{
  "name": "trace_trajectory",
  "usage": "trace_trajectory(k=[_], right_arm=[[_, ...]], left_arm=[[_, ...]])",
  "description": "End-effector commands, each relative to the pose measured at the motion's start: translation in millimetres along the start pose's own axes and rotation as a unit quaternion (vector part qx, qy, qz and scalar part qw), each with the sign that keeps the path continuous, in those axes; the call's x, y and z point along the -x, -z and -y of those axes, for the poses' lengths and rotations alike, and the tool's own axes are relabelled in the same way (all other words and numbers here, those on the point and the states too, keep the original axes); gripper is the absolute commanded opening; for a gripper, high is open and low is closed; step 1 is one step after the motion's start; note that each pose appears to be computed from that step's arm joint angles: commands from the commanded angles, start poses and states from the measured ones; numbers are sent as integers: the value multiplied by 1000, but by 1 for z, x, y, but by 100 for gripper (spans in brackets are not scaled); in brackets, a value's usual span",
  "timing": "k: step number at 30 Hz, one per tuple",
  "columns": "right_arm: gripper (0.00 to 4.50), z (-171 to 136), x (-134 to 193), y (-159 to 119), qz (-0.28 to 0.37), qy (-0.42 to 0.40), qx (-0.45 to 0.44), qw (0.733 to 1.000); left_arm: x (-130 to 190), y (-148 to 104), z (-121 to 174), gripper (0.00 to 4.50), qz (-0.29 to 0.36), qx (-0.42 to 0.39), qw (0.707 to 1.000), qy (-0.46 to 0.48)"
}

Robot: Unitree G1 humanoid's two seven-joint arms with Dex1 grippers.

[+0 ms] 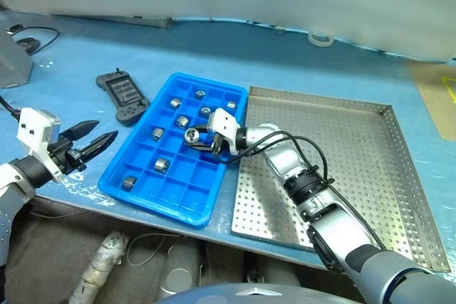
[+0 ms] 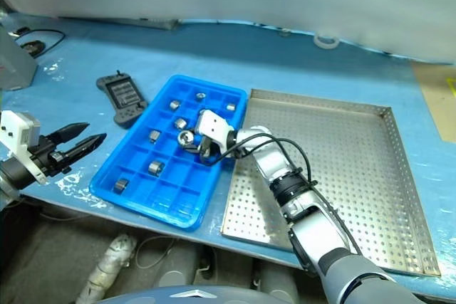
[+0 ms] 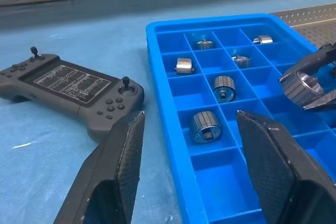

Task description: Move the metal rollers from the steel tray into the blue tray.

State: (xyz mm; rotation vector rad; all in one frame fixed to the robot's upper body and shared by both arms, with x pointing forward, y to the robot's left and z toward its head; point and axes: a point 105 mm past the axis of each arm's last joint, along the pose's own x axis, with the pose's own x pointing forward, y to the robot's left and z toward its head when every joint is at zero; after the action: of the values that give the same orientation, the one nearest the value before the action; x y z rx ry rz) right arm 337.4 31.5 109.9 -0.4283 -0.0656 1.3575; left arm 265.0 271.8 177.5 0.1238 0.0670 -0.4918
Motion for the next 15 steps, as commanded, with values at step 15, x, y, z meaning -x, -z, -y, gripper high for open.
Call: trace_trajectory(k=[15], right_arm=[[366, 16, 114, -25, -30, 128, 12, 991]], left_arm=[[-95, -10, 72, 288, 19, 44, 968, 248]])
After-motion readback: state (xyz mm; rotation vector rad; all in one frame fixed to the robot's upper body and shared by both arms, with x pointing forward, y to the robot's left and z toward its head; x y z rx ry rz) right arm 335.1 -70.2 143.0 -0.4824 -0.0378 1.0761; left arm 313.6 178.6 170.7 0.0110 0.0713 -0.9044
